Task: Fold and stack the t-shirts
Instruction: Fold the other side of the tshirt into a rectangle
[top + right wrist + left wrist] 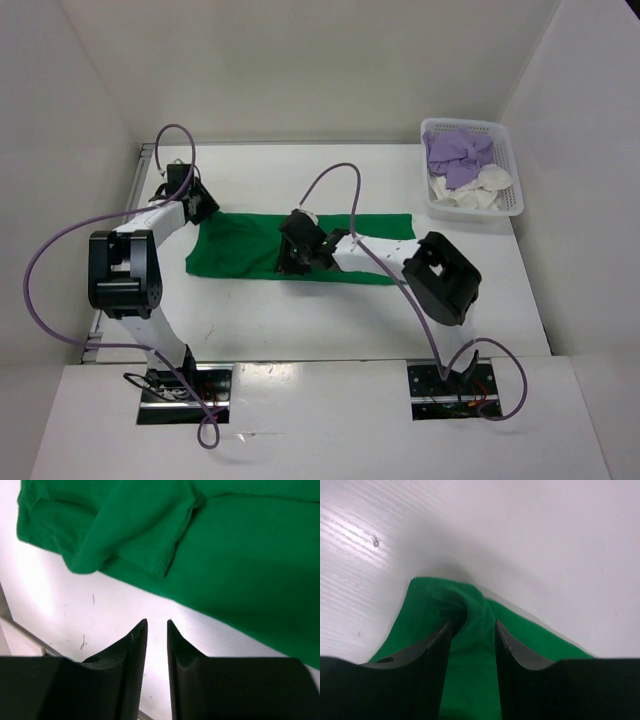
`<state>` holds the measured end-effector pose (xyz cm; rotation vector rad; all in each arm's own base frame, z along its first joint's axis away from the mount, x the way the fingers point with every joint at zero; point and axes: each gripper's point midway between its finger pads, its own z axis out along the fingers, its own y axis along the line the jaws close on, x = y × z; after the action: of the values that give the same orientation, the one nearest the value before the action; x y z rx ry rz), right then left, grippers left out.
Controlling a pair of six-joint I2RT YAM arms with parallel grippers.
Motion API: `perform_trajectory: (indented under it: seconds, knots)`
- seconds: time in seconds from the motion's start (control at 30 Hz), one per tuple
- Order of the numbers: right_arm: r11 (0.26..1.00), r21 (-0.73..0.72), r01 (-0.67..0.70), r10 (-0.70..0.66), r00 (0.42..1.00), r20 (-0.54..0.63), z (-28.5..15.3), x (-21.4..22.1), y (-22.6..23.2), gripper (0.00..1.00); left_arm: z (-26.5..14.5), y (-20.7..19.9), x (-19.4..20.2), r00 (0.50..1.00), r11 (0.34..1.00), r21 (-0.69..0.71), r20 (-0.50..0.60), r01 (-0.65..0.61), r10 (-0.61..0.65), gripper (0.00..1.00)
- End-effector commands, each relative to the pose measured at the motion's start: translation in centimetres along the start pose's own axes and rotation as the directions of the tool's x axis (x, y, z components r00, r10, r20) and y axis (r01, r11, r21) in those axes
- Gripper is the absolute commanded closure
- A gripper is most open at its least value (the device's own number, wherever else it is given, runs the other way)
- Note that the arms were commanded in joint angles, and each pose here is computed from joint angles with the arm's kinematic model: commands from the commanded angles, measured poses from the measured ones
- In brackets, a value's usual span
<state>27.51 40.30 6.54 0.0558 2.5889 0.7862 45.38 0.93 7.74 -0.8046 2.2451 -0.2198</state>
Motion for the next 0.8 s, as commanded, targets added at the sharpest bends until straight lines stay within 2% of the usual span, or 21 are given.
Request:
perform_trajectory:
  seconds: [0.0, 0.13, 0.3, 0.47, 0.77]
  knots:
    - [0.994, -0.105, -0.002, 0.009, 0.998, 0.065, 0.9, -2.3, 3.9, 0.71, 1.4, -0.7, -2.3, 0.998, 1.0, 0.004, 0.061, 0.015, -0.015, 0.53]
    - [0.995, -0.097, -0.012, 0.017, 0.998, 0.058, 3.1, -2.5, 4.3, 0.65, 2.6, -0.4, -2.3, 0.999, 1.0, -0.006, 0.041, 0.011, -0.011, 0.54]
    - [0.995, -0.092, -0.027, 0.033, 0.998, 0.061, 4.1, -3.3, 4.4, 0.64, 3.2, -1.3, -2.5, 0.999, 0.999, 0.034, 0.036, 0.02, -0.021, 0.55]
    - [0.998, 0.003, -0.064, 0.064, 0.996, 0.066, 5.3, -4.1, 2.4, 0.63, 4.2, -1.4, -2.4, 1.0, 1.0, 0.03, 0.013, 0.01, -0.011, 0.58]
    - [0.991, 0.087, -0.098, 0.09, 0.992, 0.086, 4.7, -3.4, -0.2, 0.62, 5.1, -1.2, -2.0, 1.0, 0.999, 0.034, -0.006, 0.028, -0.027, 0.7]
